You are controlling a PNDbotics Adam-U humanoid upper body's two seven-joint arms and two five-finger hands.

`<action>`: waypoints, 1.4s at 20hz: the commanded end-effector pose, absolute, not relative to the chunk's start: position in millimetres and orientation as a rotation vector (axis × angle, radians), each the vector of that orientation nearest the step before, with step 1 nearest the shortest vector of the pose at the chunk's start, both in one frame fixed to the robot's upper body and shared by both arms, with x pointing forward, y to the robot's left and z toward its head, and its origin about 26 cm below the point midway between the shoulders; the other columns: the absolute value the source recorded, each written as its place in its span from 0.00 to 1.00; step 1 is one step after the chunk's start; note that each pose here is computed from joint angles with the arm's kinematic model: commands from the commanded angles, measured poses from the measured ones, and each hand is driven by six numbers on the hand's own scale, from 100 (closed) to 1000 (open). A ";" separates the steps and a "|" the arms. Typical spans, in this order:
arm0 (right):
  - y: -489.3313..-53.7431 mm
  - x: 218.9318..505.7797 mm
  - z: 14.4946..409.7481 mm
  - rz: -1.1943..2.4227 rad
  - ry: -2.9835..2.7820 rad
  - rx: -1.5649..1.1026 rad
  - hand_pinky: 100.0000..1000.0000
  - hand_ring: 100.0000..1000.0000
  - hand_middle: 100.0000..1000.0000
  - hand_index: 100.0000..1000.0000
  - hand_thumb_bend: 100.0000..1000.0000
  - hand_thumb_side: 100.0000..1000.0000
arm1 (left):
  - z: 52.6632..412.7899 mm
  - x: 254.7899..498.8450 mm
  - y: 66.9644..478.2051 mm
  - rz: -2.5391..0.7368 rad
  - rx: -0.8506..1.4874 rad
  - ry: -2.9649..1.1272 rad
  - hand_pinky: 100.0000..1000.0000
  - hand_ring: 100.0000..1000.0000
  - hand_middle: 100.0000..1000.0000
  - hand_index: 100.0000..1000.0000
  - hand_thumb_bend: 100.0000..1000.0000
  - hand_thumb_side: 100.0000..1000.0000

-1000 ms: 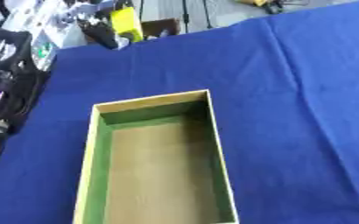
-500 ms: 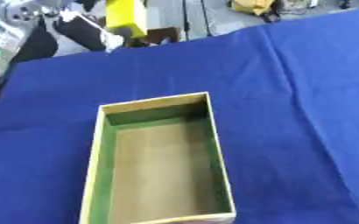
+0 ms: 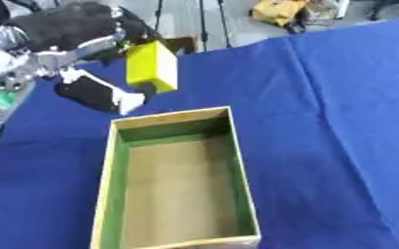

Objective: Pick up objects on the table and place them in the box.

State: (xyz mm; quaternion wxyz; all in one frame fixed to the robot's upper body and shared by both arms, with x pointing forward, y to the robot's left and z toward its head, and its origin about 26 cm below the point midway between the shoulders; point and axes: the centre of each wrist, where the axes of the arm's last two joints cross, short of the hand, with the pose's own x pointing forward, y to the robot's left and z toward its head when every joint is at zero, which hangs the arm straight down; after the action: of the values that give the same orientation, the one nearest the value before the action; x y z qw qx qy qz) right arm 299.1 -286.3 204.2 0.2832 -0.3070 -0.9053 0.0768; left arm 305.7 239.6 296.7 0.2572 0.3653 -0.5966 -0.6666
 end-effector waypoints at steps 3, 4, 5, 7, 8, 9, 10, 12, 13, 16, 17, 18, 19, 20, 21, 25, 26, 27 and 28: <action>-287.6 297.3 215.0 0.198 -2.464 -0.831 0.50 0.59 0.55 0.82 0.19 0.71 | 279.4 301.5 237.9 -1.898 0.983 -1.523 0.00 0.30 0.20 0.24 0.00 0.17; -287.4 297.4 215.1 0.197 -2.465 -0.830 0.50 0.59 0.55 0.82 0.20 0.72 | 274.8 301.4 237.0 -1.908 0.976 -1.504 0.00 0.31 0.20 0.24 0.00 0.17; -287.2 297.5 215.2 0.195 -2.466 -0.829 0.50 0.59 0.55 0.82 0.20 0.72 | 270.6 301.3 236.1 -1.917 0.970 -1.487 0.00 0.31 0.20 0.24 0.00 0.17; -287.0 297.5 215.2 0.192 -2.468 -0.828 0.50 0.59 0.55 0.82 0.20 0.72 | 263.2 300.9 234.4 -1.935 0.952 -1.458 0.00 0.31 0.20 0.24 0.00 0.17; -286.9 297.5 215.1 0.191 -2.468 -0.828 0.50 0.59 0.55 0.82 0.20 0.72 | 260.0 300.7 233.7 -1.944 0.945 -1.443 0.00 0.31 0.20 0.25 0.00 0.17; -286.7 297.6 215.1 0.190 -2.468 -0.827 0.50 0.59 0.55 0.82 0.20 0.71 | 257.6 300.5 233.1 -1.953 0.942 -1.431 0.00 0.31 0.20 0.25 0.00 0.17; -286.6 297.6 215.1 0.189 -2.468 -0.826 0.50 0.59 0.55 0.82 0.20 0.71 | 254.9 300.2 232.5 -1.963 0.936 -1.417 0.00 0.32 0.20 0.26 0.00 0.17; -286.5 297.7 215.1 0.188 -2.468 -0.825 0.50 0.59 0.55 0.82 0.20 0.71 | 249.1 299.6 231.3 -1.989 0.909 -1.384 0.04 0.35 0.23 0.30 0.00 0.18; -286.4 297.7 215.1 0.188 -2.468 -0.825 0.50 0.59 0.55 0.82 0.20 0.71 | 246.4 299.2 230.6 -2.006 0.883 -1.362 0.06 0.36 0.26 0.36 0.00 0.11; -286.4 297.7 214.9 0.186 -2.467 -0.825 0.50 0.59 0.55 0.82 0.20 0.71 | 242.5 298.8 229.3 -2.051 0.809 -1.313 0.12 0.41 0.34 0.50 0.00 0.18; -286.4 297.7 214.9 0.186 -2.467 -0.825 0.50 0.59 0.55 0.82 0.20 0.71 | 242.2 298.8 229.3 -2.064 0.791 -1.301 0.18 0.45 0.41 0.60 0.00 0.17; -286.4 297.6 214.8 0.186 -2.467 -0.825 0.50 0.59 0.54 0.82 0.20 0.72 | 241.5 298.7 229.1 -2.086 0.772 -1.281 0.30 0.56 0.55 0.78 0.00 0.16; -286.5 297.6 214.6 0.186 -2.466 -0.825 0.50 0.59 0.54 0.82 0.20 0.72 | 241.9 298.7 229.2 -2.109 0.761 -1.261 0.36 0.60 0.61 0.86 0.00 0.16; -286.6 297.5 214.4 0.186 -2.466 -0.825 0.50 0.59 0.54 0.82 0.21 0.72 | 242.8 298.9 229.4 -2.130 0.758 -1.242 0.43 0.66 0.68 0.93 0.00 0.16; -286.6 297.5 214.2 0.186 -2.465 -0.825 0.50 0.59 0.54 0.82 0.21 0.72 | 244.0 299.1 229.8 -2.150 0.761 -1.225 0.46 0.68 0.70 0.95 0.00 0.17; -287.0 297.3 213.6 0.185 -2.463 -0.826 0.50 0.59 0.54 0.82 0.21 0.73 | 249.0 299.9 232.9 -2.192 0.837 -1.182 0.62 0.80 0.84 1.00 0.00 0.47; -287.1 297.3 213.5 0.184 -2.463 -0.826 0.50 0.59 0.54 0.82 0.21 0.73 | 249.6 300.0 233.5 -2.189 0.852 -1.189 0.62 0.80 0.84 1.00 0.00 0.56; -287.2 297.2 213.4 0.182 -2.462 -0.827 0.50 0.59 0.54 0.82 0.22 0.73 | 251.1 300.3 234.3 -2.176 0.865 -1.213 0.61 0.79 0.82 1.00 0.00 0.58; -287.4 297.1 213.2 0.181 -2.461 -0.828 0.50 0.59 0.54 0.82 0.22 0.73 | 253.7 300.7 235.3 -2.151 0.884 -1.251 0.60 0.78 0.80 1.00 0.03 0.62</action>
State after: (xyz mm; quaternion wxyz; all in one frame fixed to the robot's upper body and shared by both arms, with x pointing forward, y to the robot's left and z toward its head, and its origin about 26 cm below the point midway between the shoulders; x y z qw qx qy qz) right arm 299.8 -286.2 206.3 0.2788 -0.3047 -0.9081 0.0699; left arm 303.2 232.0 241.8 0.2592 0.3019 -0.4501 -0.7994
